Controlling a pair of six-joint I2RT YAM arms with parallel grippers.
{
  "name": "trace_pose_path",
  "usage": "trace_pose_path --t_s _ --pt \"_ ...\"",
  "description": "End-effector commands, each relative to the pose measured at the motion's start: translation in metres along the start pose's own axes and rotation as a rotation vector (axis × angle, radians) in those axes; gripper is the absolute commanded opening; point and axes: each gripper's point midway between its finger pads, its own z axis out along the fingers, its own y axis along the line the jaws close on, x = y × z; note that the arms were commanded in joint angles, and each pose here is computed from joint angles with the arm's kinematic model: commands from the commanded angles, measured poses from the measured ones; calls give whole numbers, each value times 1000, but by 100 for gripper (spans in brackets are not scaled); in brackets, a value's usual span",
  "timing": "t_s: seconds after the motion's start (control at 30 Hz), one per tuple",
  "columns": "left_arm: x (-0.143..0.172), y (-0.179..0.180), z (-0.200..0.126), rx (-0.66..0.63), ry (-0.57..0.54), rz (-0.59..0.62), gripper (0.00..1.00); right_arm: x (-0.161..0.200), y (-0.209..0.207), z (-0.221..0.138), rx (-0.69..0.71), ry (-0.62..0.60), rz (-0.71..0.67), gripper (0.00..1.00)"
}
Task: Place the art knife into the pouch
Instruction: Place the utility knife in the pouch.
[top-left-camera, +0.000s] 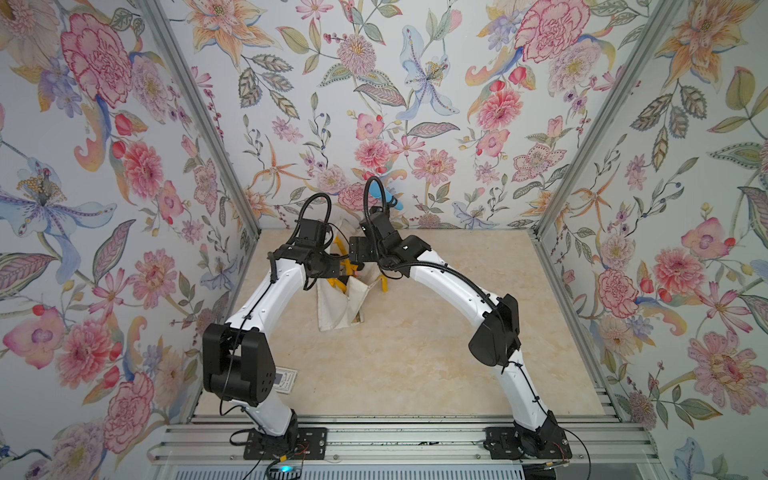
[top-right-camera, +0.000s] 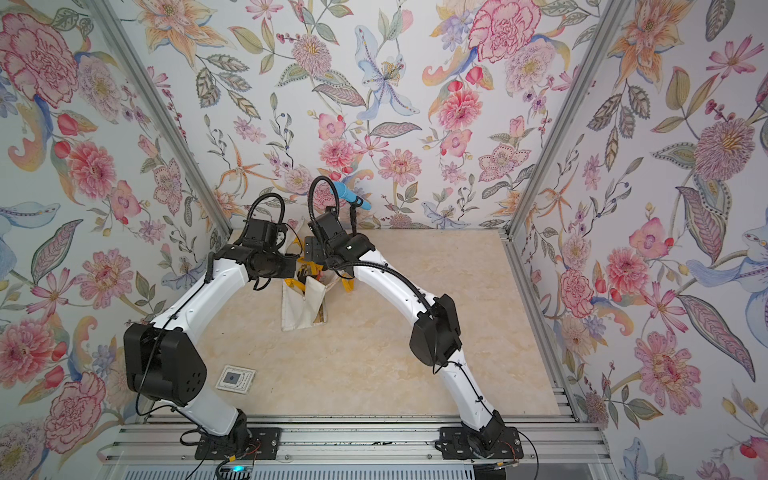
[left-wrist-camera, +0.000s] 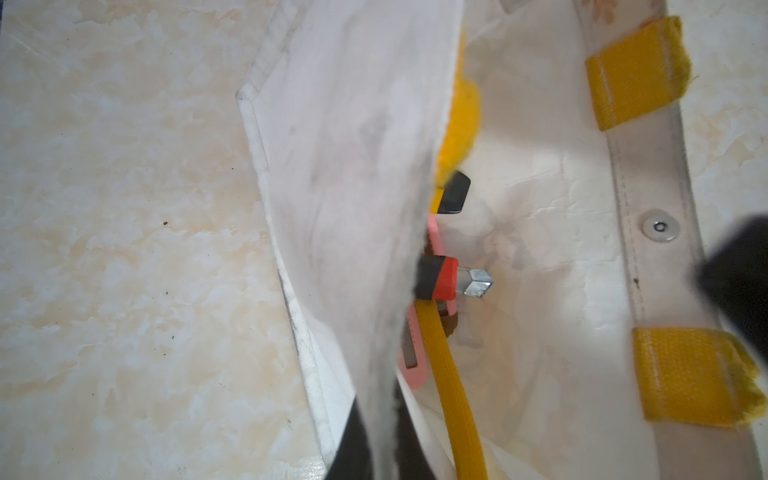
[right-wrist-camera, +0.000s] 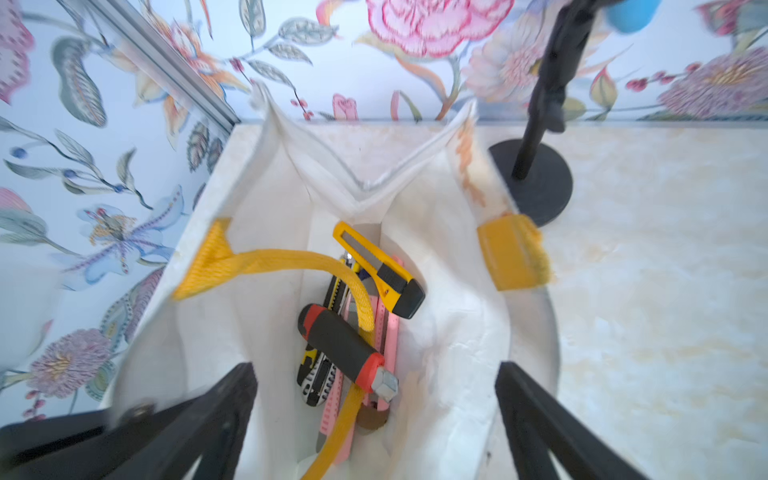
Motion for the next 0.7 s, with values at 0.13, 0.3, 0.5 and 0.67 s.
trace_pose_path --t_s 0.13,0.3,0.5,0.67 --pt "-13 -4 -3 11 -16 39 11 5 -31 -48 49 16 158 96" --pt "-23 -3 -3 13 -31 46 20 48 -43 -42 9 148 329 95" --pt "-24 -2 0 16 -23 53 19 95 -30 -29 -36 311 420 92" --pt "-22 -2 1 17 -18 56 19 117 -10 -18 -76 372 450 92"
